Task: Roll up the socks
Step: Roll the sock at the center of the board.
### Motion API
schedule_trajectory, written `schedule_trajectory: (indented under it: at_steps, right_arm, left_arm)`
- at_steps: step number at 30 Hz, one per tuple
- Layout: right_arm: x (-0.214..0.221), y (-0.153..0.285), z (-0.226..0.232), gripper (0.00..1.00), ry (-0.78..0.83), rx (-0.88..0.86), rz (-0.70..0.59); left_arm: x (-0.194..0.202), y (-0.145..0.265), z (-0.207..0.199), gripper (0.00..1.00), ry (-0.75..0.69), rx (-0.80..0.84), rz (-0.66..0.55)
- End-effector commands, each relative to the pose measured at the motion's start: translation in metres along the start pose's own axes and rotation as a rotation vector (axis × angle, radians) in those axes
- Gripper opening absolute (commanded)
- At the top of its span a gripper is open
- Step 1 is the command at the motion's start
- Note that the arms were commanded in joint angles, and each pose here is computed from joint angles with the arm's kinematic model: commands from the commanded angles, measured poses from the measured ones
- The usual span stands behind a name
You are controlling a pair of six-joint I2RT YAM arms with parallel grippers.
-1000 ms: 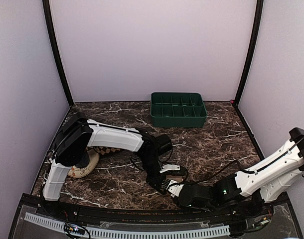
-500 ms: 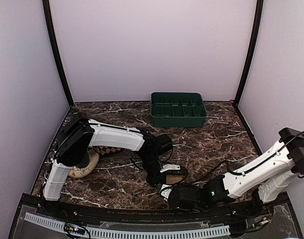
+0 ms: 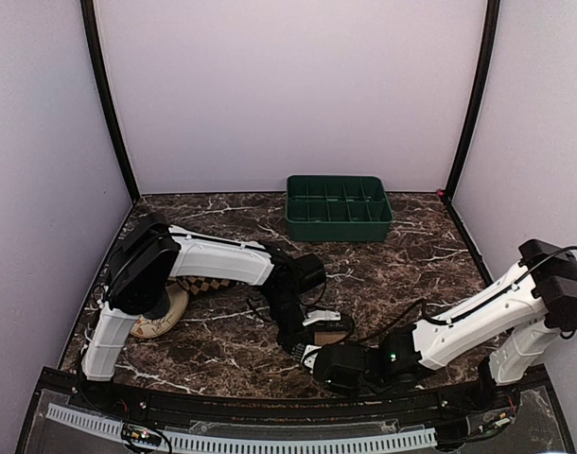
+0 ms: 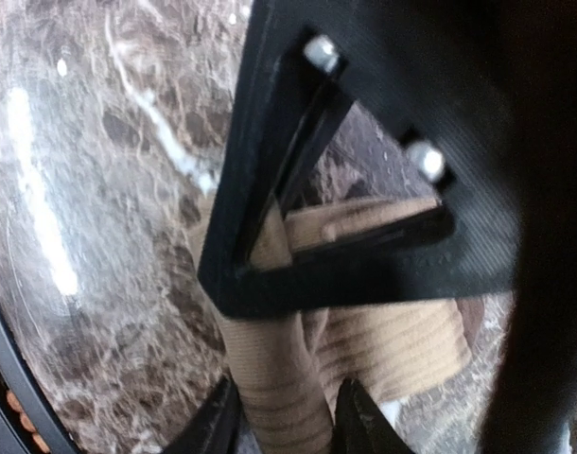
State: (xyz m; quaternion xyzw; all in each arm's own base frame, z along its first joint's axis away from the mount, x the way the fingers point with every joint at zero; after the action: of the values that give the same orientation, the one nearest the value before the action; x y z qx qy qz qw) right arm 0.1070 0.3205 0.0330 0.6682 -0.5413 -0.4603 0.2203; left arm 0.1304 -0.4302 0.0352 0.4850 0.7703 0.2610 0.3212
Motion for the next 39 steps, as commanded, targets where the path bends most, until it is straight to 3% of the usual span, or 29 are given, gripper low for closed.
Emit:
schedule_trajectory:
  at_steps: [1,6,12,15,24,26,39]
  right_arm:
    - [-0.004,-0.005,-0.004,0.26,-0.025,-0.023,0.005]
    - [-0.004,-0.008,-0.002,0.12,-0.04,-0.068,0.014]
    - [-0.003,-0.009,0.002,0.05,-0.066,-0.128,0.017]
    - [-0.003,-0.008,0.002,0.04,-0.081,-0.145,0.011]
    - [-0.004,-0.006,-0.002,0.03,-0.116,-0.157,-0.003]
    - [-0.004,-0.007,-0.002,0.03,-0.122,-0.162,-0.004]
    - [-0.003,-0.011,-0.001,0.03,-0.143,-0.182,0.006]
  left_arm:
    - [0.01,-0.007,0.005,0.0,0.02,0.003,0.042]
    - [0.009,-0.003,0.01,0.02,0.048,-0.012,0.035]
    - [0.011,0.004,0.024,0.24,0.12,-0.056,0.031]
    - [0.015,0.009,0.026,0.31,0.161,-0.048,0.032]
    - [0.038,0.013,0.034,0.36,0.237,-0.065,0.06]
    - [0.042,0.013,0.034,0.48,0.241,-0.07,0.061]
    - [0.051,0.032,0.037,0.49,0.261,-0.091,0.003]
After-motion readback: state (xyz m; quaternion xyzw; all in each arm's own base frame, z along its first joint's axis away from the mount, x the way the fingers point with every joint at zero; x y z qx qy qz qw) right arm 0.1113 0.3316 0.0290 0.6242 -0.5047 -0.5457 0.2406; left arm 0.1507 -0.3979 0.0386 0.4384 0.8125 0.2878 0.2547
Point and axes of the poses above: each gripper's point midway between its finger pads, its own y axis back along the fingers, its own z axis along the line the jaws close on, x = y × z, the point moved 1 cm from there along y, back along the fingers, and after that the axes turned 10 degrees about y, right-handed, at the moved point
